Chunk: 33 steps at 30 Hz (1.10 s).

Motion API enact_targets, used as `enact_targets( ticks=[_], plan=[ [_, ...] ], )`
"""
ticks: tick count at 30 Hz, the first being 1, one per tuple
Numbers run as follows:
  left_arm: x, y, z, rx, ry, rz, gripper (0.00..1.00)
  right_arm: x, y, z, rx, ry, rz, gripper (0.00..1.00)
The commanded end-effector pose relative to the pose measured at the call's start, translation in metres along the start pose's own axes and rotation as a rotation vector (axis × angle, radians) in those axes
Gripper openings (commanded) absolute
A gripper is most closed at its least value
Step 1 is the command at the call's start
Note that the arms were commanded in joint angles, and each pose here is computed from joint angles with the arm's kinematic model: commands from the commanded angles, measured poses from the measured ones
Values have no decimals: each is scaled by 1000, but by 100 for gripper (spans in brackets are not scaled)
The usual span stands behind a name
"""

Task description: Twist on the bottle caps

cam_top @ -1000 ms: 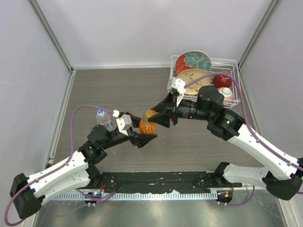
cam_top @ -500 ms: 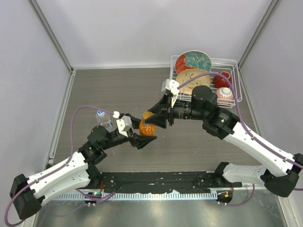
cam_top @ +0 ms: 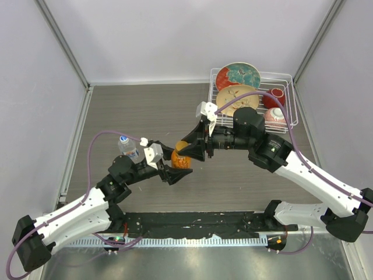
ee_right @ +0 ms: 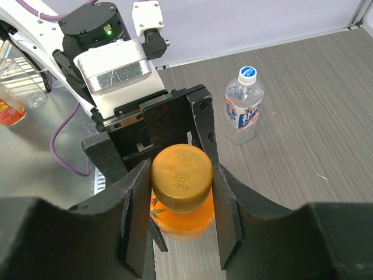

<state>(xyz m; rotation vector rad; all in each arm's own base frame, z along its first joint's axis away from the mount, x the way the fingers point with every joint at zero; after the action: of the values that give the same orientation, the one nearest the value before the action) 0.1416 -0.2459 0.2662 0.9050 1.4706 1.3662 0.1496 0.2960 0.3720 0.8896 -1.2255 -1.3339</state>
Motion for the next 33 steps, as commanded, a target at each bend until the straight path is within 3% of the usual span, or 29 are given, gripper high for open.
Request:
enact_targets(
  ticks=[1,7,17,26,33],
  plan=[
    [1,22,5,-19,31,-91,0,8,9,14,23,42,-15,11],
    [2,23,6,-19,39,-94,0,9,13,17,26,51,-28,10],
    [6,31,14,-9,85,-118,0,7,-8,13,-6,38,57,10],
    [5,58,21,-35,108,-174,0,-8,-31,-7,-113,-60,41,8],
    [3,49,14,-73,20,-123,0,0,-24,-7,-90,-94,53,7]
  ],
)
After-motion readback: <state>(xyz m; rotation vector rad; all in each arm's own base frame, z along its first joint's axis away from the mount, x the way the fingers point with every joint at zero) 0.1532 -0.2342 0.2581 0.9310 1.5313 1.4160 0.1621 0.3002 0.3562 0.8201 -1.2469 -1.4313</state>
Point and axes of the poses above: each gripper's point midway between its finger pads, its own x axis back along the fingers, its own z axis along the line the jaws close on, y = z × x, the point moved 4 cm from there along x, back along the fingers, and after that the axes turned 6 degrees about -x, right-handed, at the moved point
